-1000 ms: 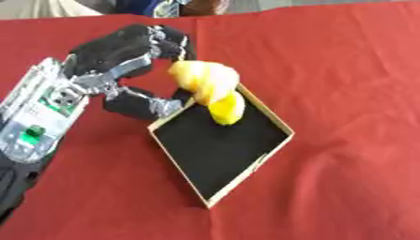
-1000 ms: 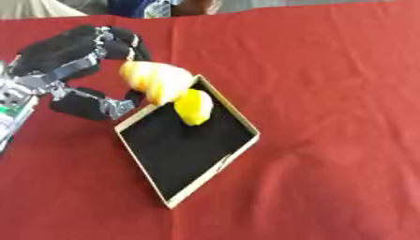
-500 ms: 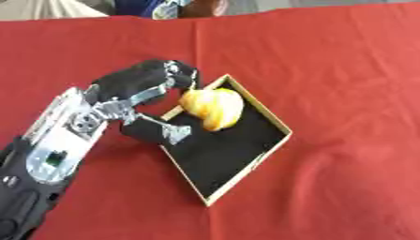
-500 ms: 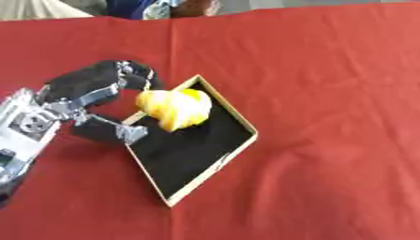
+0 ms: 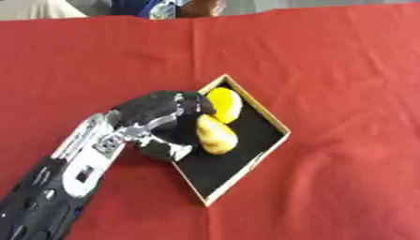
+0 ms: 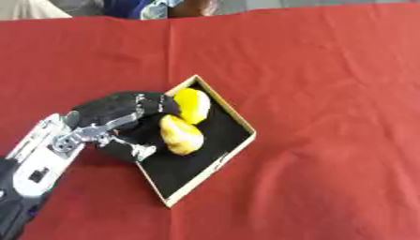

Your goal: Pick up objects on the table and place them in the box.

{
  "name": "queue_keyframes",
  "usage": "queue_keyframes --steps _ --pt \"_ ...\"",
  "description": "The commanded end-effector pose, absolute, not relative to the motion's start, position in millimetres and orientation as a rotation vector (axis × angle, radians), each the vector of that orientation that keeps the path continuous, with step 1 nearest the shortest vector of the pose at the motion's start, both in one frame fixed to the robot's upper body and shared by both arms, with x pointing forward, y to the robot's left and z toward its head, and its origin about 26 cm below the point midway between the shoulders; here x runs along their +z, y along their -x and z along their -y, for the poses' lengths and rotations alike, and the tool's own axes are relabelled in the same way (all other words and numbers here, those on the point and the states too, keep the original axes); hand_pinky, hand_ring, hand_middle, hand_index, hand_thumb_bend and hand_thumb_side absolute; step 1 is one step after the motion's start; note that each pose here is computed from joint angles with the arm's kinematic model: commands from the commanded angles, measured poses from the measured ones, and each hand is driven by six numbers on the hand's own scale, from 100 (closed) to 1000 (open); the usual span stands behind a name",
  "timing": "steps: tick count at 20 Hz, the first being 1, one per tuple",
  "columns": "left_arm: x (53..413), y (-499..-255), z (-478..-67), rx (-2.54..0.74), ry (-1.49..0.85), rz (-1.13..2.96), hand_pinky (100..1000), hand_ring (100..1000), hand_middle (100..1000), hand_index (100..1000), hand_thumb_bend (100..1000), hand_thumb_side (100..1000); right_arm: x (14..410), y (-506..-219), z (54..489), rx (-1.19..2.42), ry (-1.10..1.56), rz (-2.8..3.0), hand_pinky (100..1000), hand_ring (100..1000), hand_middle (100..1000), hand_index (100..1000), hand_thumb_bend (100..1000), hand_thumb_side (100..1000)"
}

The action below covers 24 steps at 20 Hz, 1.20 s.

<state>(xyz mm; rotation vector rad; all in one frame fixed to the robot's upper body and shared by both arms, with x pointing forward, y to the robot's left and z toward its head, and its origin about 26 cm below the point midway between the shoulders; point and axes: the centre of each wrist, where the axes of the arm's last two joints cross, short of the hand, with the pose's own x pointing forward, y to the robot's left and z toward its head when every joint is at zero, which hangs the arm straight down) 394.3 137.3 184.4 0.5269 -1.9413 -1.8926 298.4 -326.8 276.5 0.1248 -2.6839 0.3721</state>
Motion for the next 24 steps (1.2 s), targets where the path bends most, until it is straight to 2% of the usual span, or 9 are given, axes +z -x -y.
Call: queue_keyframes --steps 1,5,9,11,13,14,19,21,24 --pt "195 -391 -141 -1.93 -0.623 1.951 964 896 923 963 407 500 284 -294 327 0.395 -0.12 2.709 905 800 773 847 100 534" --pt "200 -387 -148 -1.901 -0.678 1.976 975 911 933 974 464 551 283 -294 327 0.4 -0.12 2.705 905 800 773 847 100 534" --pt "211 -379 -154 -1.845 -0.686 2.05 960 895 919 962 409 532 282 -294 327 0.4 -0.118 2.703 905 800 773 847 100 533" --pt "226 -370 -158 -1.781 -0.685 2.147 944 873 908 950 292 492 282 -294 328 0.398 -0.113 2.704 904 800 773 847 100 533" --pt "247 -356 -167 -1.657 -0.672 2.28 911 830 881 928 119 422 282 -294 329 0.392 -0.105 2.707 904 800 772 847 100 533" --pt "258 -349 -172 -1.578 -0.659 2.352 897 815 869 917 100 403 282 -293 330 0.389 -0.102 2.709 904 800 772 846 100 533" --pt "298 -315 -210 -1.092 -0.548 2.609 861 758 836 886 100 444 283 -293 331 0.374 -0.091 2.723 902 801 772 846 100 532" --pt "305 -310 -232 -0.878 -0.555 2.66 855 751 831 881 100 454 285 -292 332 0.371 -0.081 2.735 901 801 771 846 100 531" --pt "305 -306 -266 -0.527 -0.567 2.743 852 753 833 880 100 525 286 -292 334 0.37 -0.066 2.754 900 800 770 845 100 530"
